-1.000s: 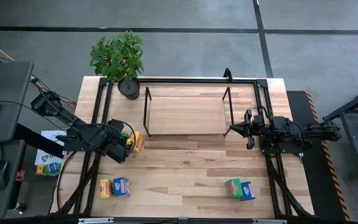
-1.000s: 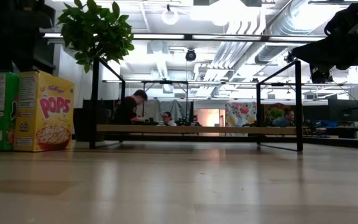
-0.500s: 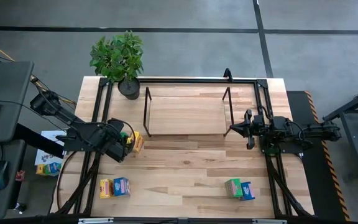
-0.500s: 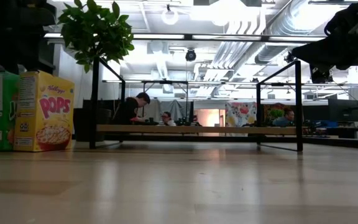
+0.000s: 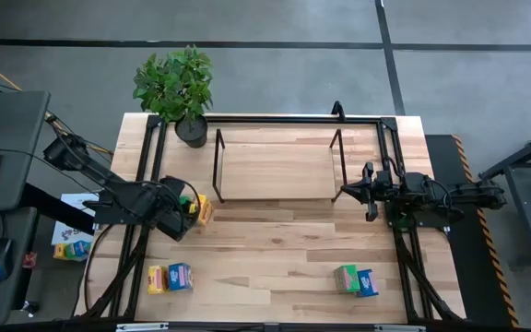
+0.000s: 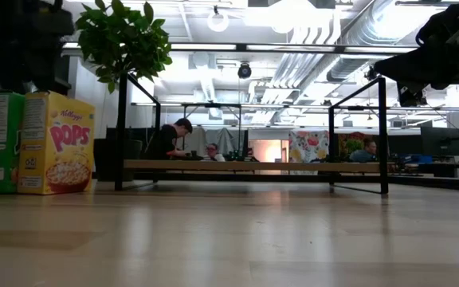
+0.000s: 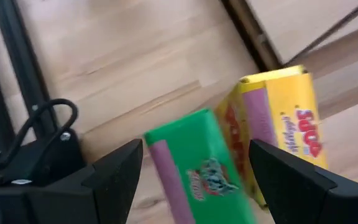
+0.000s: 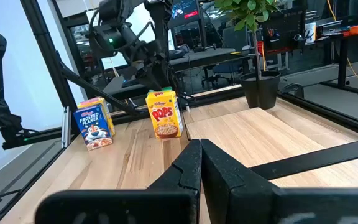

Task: Stack cereal on shelf
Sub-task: Put the top green cereal box on the shelf

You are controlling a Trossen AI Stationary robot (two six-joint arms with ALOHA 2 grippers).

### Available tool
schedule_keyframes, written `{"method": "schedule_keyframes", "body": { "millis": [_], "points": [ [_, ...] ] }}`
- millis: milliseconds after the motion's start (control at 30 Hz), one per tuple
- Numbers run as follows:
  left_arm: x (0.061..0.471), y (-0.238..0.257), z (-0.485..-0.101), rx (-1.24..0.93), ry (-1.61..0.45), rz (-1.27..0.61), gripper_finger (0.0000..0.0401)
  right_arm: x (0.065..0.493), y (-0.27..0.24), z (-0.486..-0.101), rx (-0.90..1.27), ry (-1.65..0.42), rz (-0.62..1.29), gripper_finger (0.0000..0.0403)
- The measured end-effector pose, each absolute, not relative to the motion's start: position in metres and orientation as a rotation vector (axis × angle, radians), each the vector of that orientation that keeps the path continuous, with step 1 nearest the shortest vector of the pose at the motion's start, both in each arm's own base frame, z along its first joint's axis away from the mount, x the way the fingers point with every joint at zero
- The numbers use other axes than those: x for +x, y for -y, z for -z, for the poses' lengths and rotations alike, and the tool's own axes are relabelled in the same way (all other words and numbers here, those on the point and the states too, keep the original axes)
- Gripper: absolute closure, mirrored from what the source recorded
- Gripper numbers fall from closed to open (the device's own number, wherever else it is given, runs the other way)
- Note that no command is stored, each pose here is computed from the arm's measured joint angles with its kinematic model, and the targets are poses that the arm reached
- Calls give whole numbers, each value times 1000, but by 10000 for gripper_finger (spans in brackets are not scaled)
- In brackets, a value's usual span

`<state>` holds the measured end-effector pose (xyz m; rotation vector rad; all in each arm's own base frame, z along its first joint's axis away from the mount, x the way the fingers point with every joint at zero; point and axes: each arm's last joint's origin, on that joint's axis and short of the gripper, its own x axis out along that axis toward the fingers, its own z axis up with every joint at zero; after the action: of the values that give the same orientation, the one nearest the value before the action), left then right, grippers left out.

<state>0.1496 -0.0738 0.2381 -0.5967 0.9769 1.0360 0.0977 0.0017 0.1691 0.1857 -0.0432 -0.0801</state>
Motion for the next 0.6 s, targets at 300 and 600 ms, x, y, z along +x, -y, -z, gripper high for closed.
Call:
{"method": "schedule_keyframes", "body": {
  "millis": [300,600],
  "points": [
    [146,72,-227,-604,-1010,-1064,114,98,-2,-169,186,43,80,402],
    [151,76,-226,-628,-986,-1006,114,98,-2,-169,186,43,80,402]
  ]
}}
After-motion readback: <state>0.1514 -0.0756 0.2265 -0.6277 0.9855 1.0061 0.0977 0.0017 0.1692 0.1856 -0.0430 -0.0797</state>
